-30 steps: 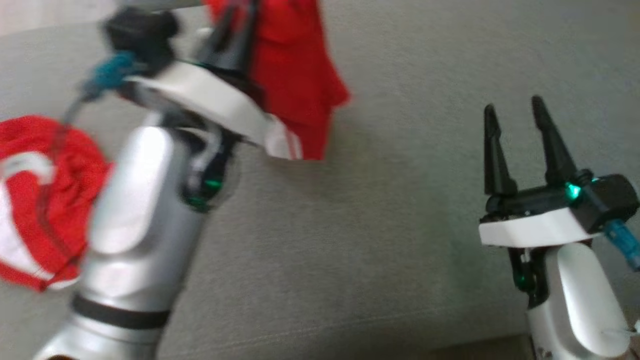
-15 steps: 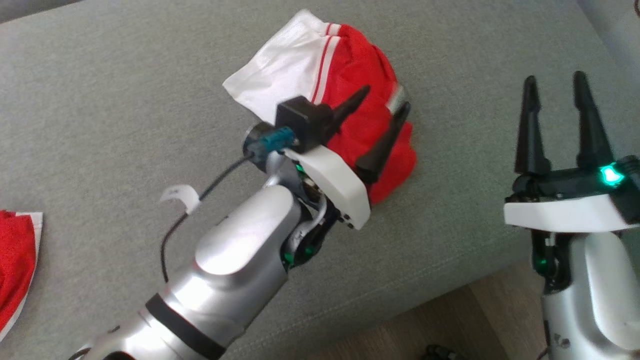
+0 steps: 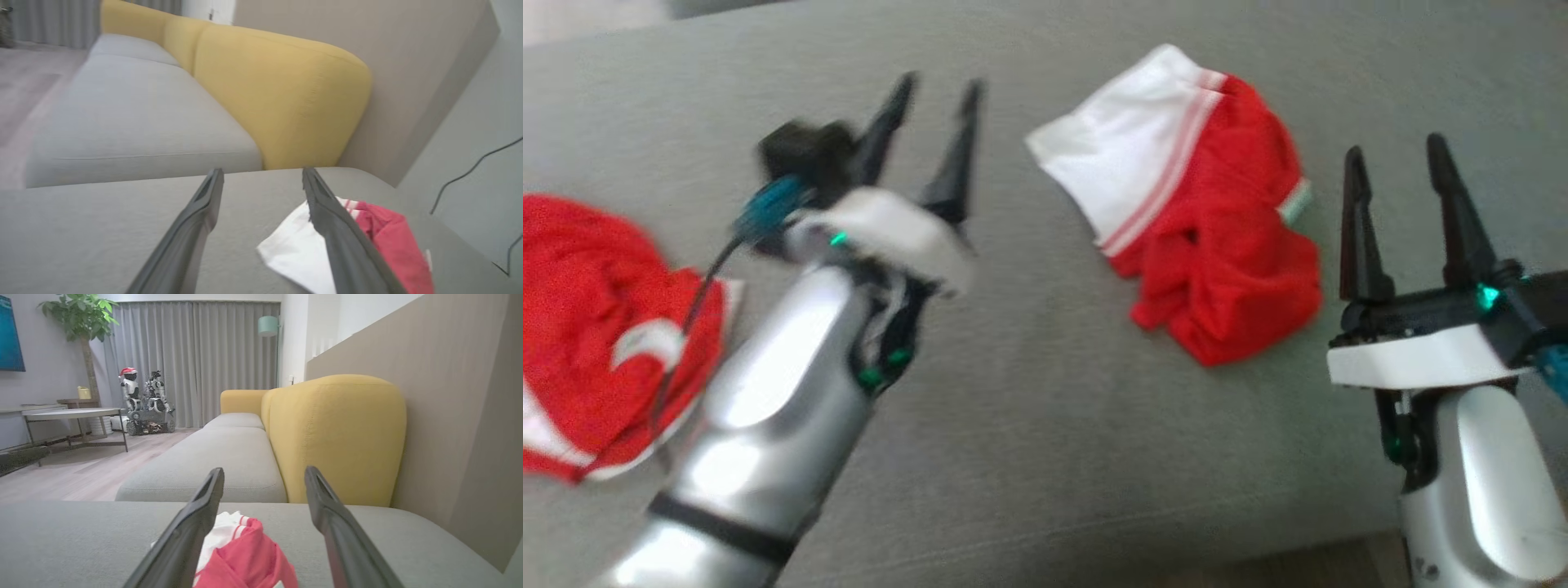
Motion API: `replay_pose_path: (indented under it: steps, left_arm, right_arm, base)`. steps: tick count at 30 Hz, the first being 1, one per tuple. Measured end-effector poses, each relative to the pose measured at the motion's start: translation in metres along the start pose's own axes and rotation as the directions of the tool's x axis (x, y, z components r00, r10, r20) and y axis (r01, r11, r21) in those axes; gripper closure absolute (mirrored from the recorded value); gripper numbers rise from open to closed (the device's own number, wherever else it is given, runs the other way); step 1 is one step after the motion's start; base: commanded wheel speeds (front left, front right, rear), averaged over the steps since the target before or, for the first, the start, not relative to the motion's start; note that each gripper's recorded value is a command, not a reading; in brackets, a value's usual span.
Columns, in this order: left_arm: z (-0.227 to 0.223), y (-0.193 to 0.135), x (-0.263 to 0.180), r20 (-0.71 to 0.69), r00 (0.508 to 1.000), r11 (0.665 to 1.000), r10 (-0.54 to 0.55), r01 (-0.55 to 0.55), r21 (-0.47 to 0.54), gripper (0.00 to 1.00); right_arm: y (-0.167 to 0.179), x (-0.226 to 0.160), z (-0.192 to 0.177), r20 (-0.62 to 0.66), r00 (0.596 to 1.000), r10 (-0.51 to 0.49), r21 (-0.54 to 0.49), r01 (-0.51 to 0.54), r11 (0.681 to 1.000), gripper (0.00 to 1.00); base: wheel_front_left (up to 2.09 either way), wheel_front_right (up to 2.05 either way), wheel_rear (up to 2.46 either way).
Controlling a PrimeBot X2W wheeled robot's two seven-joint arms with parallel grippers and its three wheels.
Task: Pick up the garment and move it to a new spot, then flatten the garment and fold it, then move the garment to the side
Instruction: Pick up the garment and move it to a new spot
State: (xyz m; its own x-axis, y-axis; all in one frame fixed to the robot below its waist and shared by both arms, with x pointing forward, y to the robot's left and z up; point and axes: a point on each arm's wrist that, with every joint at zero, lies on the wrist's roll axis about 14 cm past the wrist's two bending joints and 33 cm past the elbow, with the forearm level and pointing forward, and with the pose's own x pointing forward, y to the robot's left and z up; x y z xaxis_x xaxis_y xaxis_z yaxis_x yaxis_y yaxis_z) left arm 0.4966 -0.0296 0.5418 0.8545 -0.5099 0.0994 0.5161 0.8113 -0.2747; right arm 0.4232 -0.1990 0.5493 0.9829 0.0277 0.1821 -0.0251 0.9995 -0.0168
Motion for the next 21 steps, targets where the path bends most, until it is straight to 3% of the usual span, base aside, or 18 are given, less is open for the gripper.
replay_pose_path:
  steps: [3,4,5,10,16,21]
  left_arm:
    - [0.002,0.044,-0.038,0.007,0.991,0.991,0.131,-0.131,0.019,0.00]
    - [0.002,0.044,-0.038,0.007,0.991,0.991,0.131,-0.131,0.019,0.00]
    - [-0.006,0.063,-0.070,-0.013,0.979,0.979,0.203,-0.203,0.019,0.00]
    - [-0.012,0.084,-0.127,-0.020,0.947,0.948,0.320,-0.320,0.002,0.00]
    - [-0.002,0.090,-0.173,0.034,0.912,0.912,0.409,-0.408,-0.044,0.00]
    - [0.007,0.087,-0.178,0.079,0.910,0.913,0.407,-0.404,-0.050,0.00]
  right_arm:
    - [0.021,0.001,-0.009,-0.031,0.998,0.056,0.017,-0.055,0.998,0.00]
    - [0.021,0.001,-0.009,-0.031,0.998,0.056,0.017,-0.055,0.998,0.00]
    - [0.034,-0.002,-0.016,-0.057,0.994,0.089,0.030,-0.088,0.996,0.00]
    - [0.057,-0.006,-0.022,-0.088,0.985,0.151,0.049,-0.147,0.988,0.00]
    - [0.080,-0.009,-0.021,-0.100,0.972,0.213,0.054,-0.209,0.977,0.00]
    - [0.095,-0.008,-0.024,-0.119,0.960,0.255,0.048,-0.251,0.967,0.00]
  base:
    - [0.00,0.00,0.00]
    - [0.00,0.00,0.00]
    - [0.00,0.00,0.00]
    - [0.00,0.00,0.00]
    - [0.00,0.00,0.00]
    - [0.00,0.00,0.00]
